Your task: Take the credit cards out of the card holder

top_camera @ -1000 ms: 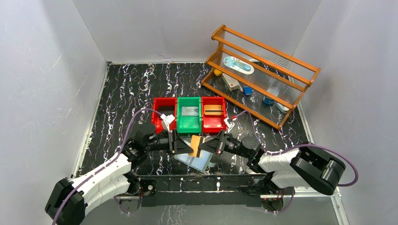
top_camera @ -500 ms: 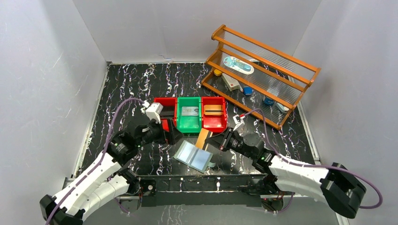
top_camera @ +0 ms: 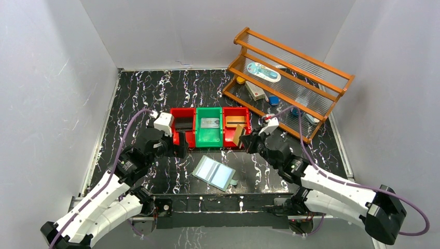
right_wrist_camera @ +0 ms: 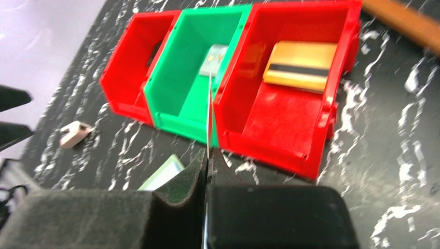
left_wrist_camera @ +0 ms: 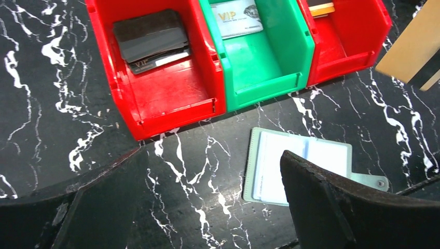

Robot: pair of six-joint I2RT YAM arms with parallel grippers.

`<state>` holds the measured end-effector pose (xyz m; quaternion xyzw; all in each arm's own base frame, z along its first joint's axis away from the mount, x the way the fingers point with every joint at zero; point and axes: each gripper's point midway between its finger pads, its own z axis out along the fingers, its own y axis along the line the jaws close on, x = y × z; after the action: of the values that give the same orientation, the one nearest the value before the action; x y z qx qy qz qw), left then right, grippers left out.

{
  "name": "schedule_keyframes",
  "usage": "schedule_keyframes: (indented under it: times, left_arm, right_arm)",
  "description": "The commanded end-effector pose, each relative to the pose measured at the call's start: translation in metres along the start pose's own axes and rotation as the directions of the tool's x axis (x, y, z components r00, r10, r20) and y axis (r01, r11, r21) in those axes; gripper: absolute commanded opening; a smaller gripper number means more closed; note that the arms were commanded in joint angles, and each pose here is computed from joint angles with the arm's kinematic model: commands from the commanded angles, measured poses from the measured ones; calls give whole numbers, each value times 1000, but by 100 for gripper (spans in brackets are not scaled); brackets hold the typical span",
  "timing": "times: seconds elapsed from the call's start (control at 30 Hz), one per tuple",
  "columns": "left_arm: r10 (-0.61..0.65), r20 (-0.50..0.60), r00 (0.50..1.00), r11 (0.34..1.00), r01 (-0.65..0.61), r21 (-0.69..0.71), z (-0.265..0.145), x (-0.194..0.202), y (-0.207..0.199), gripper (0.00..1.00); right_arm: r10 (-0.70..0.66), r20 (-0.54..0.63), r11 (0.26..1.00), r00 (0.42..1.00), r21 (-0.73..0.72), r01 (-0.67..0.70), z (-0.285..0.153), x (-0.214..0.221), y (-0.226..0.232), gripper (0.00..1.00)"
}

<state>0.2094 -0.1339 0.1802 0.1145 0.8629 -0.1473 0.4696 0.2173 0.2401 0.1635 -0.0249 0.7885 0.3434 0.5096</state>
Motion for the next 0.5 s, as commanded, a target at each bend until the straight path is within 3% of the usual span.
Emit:
schedule_keyframes:
  times: [0.0,0.2,0.47]
  left_arm:
    - [22,42,999,995,-17,-99,-4,-6,20,98]
    - [10,88,996,992,1,-125,-6,-9,26,98]
    - [20,82,996,991,-8,-134,-5,-8,27,98]
  right_arm:
    - [-293,60,953,954,100,286,15,-43,-3,3]
    - [-580,-15,806,814,132,577,49,-57,1,0]
    - [-772,-159,596,616,158,787,87,-59,-10,0]
